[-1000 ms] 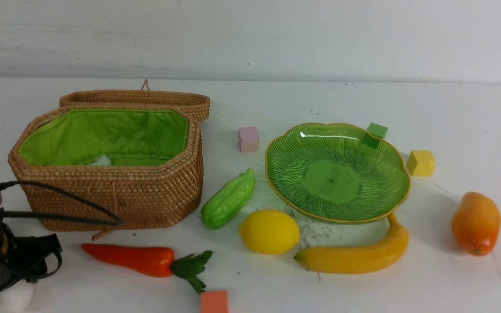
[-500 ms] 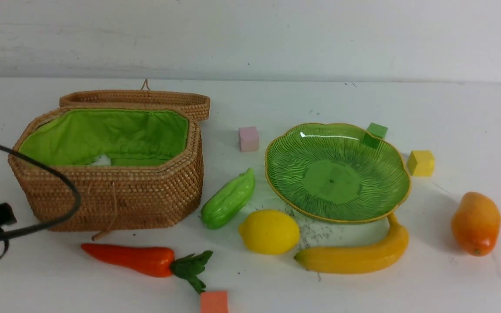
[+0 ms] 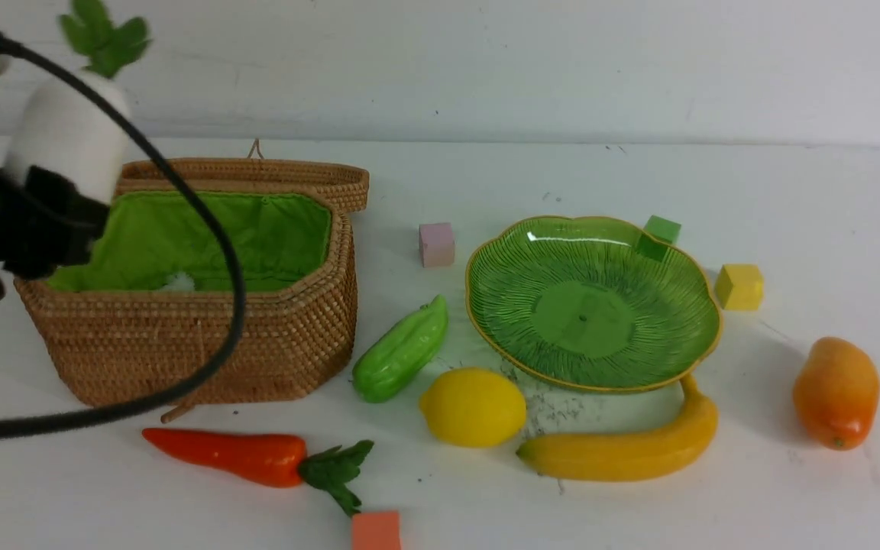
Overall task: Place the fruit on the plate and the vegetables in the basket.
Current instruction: Take a daikon with your left arm and place it on the basket on the left, then use the left arm to grab a carrot and put it into the left basket, then grab a lemon with your left arm and place it on the plate on the right
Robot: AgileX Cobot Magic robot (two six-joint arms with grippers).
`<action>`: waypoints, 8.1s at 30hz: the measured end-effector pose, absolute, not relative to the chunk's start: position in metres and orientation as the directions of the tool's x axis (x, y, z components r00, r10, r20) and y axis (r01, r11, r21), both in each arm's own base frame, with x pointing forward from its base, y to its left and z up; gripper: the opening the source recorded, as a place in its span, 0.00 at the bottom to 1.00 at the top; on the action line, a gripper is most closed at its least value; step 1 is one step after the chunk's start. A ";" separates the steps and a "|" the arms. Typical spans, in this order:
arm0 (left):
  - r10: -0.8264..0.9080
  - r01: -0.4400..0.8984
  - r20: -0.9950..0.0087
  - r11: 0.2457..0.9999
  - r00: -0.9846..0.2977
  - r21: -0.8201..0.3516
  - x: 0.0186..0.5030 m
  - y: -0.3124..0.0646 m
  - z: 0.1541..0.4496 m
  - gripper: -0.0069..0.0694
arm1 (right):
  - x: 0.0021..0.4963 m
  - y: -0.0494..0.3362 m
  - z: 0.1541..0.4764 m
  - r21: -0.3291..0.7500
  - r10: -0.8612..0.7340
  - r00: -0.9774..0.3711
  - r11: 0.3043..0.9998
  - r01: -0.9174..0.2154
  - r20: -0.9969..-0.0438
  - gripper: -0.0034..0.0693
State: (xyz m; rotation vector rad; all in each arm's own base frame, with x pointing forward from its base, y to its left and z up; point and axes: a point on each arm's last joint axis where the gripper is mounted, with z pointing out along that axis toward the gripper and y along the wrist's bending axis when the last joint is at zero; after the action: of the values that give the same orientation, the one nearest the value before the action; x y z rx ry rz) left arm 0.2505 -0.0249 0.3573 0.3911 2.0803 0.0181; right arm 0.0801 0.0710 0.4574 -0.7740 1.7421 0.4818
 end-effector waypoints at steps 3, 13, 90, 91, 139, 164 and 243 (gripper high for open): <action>0.452 0.396 -0.794 0.871 -0.408 0.292 0.279 -0.031 0.351 0.74 | 0.083 0.068 0.457 -0.102 -0.282 -0.157 0.723 -0.683 -0.947 0.31; 0.716 0.585 -0.606 0.670 -0.346 0.457 0.323 -0.035 0.324 0.74 | 0.083 0.066 0.455 -0.080 -0.278 -0.198 0.742 -0.666 -0.940 0.32; 0.904 0.865 -0.381 0.341 -0.194 0.368 0.269 -0.105 0.161 0.59 | 0.050 0.064 0.430 0.094 -0.423 -0.446 0.633 -0.768 -0.789 0.34; 0.904 0.868 -0.380 0.339 -0.194 0.363 0.269 -0.106 0.161 0.57 | 0.050 0.064 0.430 0.094 -0.423 -0.446 0.633 -0.768 -0.789 0.34; 0.784 0.458 -0.608 0.588 -0.123 0.667 0.336 -0.065 0.309 0.85 | 0.068 0.068 0.458 0.003 -0.213 -0.206 0.688 -0.726 -0.955 0.35; 0.581 0.802 -0.659 0.594 -0.478 -0.058 0.230 -0.172 0.321 0.07 | 0.063 0.065 0.445 -0.010 -0.336 -0.292 0.670 -0.742 -0.895 0.35; 0.909 0.880 -0.416 0.195 0.003 0.433 0.320 -0.252 0.266 0.82 | -0.009 0.001 0.434 0.024 -0.227 -0.360 0.818 -0.575 -0.905 0.34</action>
State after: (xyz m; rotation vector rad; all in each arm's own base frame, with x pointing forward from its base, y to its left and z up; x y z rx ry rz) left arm 0.3204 -0.2522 0.2660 1.6698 1.8590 0.0614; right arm -0.0088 0.0012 0.4336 -0.5986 1.9444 0.4120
